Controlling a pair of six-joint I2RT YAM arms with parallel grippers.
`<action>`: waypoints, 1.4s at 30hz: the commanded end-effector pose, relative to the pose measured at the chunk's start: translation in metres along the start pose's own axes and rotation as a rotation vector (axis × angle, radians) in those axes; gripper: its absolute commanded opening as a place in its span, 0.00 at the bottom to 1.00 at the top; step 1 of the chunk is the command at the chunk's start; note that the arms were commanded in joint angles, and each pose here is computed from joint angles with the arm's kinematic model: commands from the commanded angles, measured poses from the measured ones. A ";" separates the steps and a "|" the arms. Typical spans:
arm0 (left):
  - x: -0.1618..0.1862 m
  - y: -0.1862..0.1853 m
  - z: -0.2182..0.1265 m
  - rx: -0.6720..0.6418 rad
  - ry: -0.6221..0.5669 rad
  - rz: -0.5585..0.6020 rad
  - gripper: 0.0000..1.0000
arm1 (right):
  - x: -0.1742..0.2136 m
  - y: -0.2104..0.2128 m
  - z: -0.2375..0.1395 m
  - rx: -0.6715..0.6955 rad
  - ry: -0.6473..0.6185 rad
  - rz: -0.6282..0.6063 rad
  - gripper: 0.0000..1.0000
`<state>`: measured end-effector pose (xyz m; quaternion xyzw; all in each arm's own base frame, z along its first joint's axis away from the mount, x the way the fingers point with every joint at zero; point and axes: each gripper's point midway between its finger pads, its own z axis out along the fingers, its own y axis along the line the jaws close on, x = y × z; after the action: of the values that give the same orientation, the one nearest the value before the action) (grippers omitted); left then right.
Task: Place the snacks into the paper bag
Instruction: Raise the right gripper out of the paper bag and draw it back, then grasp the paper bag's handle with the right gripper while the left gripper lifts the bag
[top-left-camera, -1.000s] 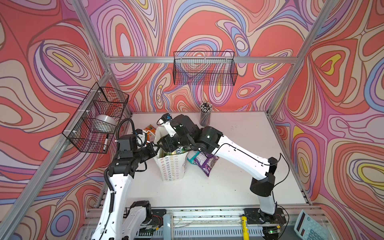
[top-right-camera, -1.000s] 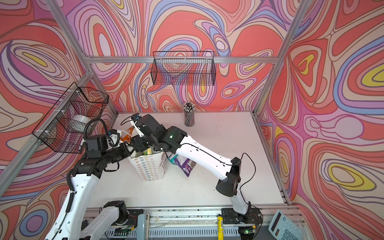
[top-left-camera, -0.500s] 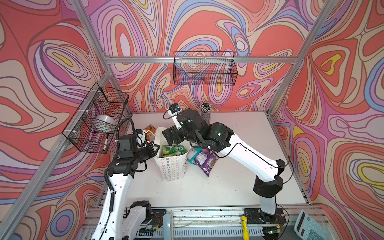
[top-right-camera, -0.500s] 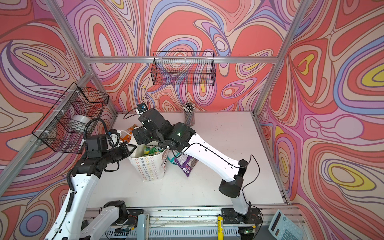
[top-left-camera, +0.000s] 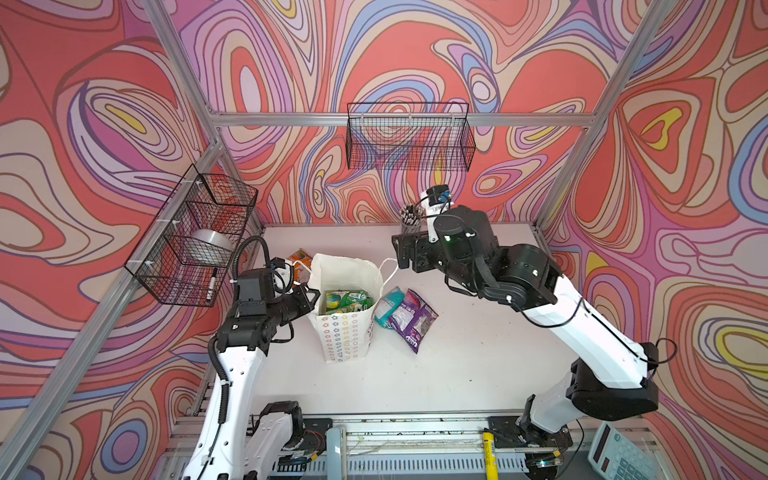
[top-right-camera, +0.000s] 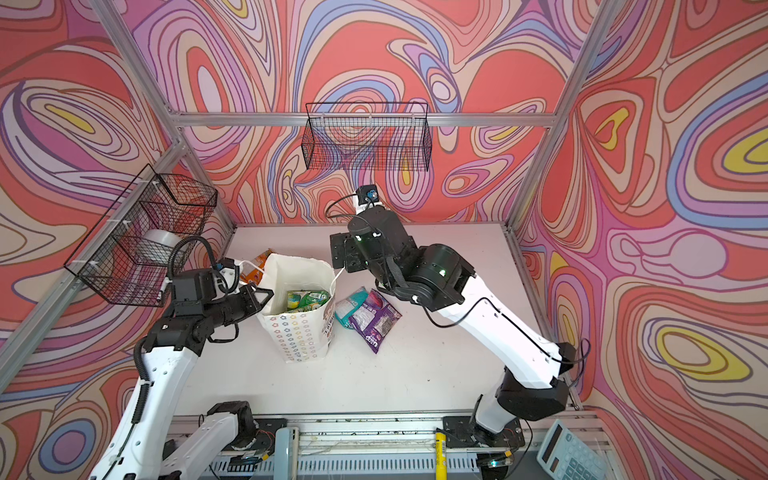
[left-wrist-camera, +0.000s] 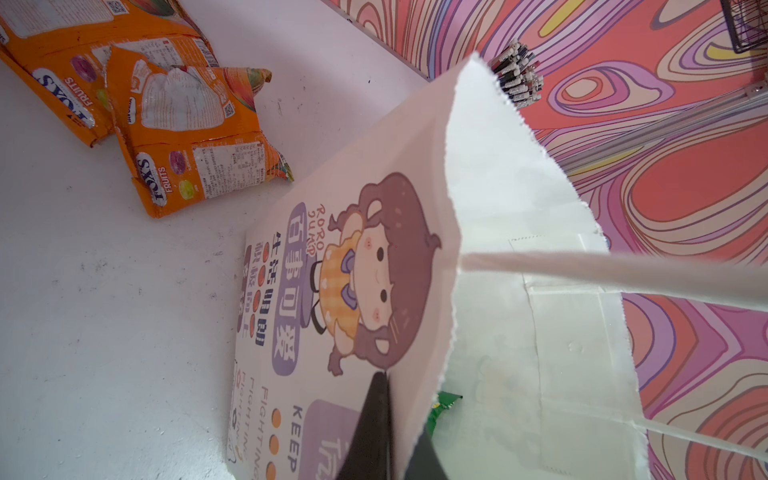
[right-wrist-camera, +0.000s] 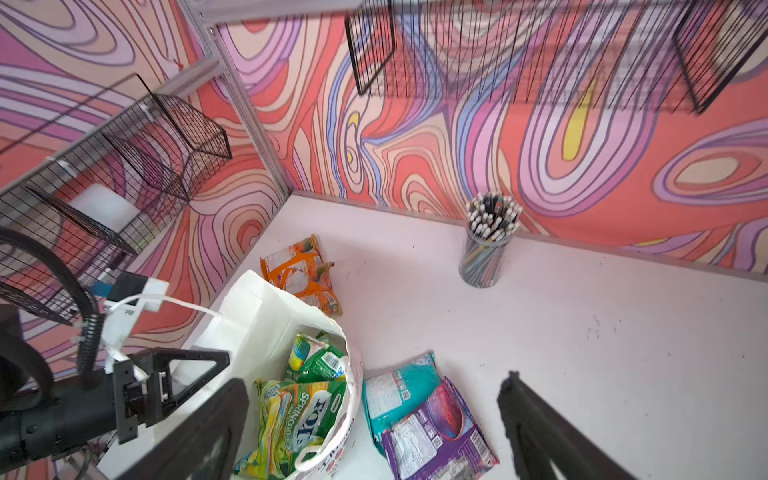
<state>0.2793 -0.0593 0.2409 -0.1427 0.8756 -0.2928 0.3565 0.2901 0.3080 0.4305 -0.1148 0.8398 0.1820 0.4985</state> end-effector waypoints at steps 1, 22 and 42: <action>0.001 0.001 0.003 0.006 0.007 -0.007 0.00 | 0.031 0.011 0.026 -0.078 0.108 0.090 0.98; -0.014 -0.010 -0.006 0.014 -0.032 -0.024 0.00 | 0.015 0.081 0.048 -0.469 0.162 0.121 0.00; -0.027 -0.268 0.001 0.394 -0.018 0.276 0.00 | -0.118 -0.105 -0.085 -0.047 -0.353 0.258 0.00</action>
<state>0.3007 -0.2234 0.4128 0.0348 0.8246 -0.3802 0.4174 0.3221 0.2167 0.5259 -0.0327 0.7732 0.3210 0.5459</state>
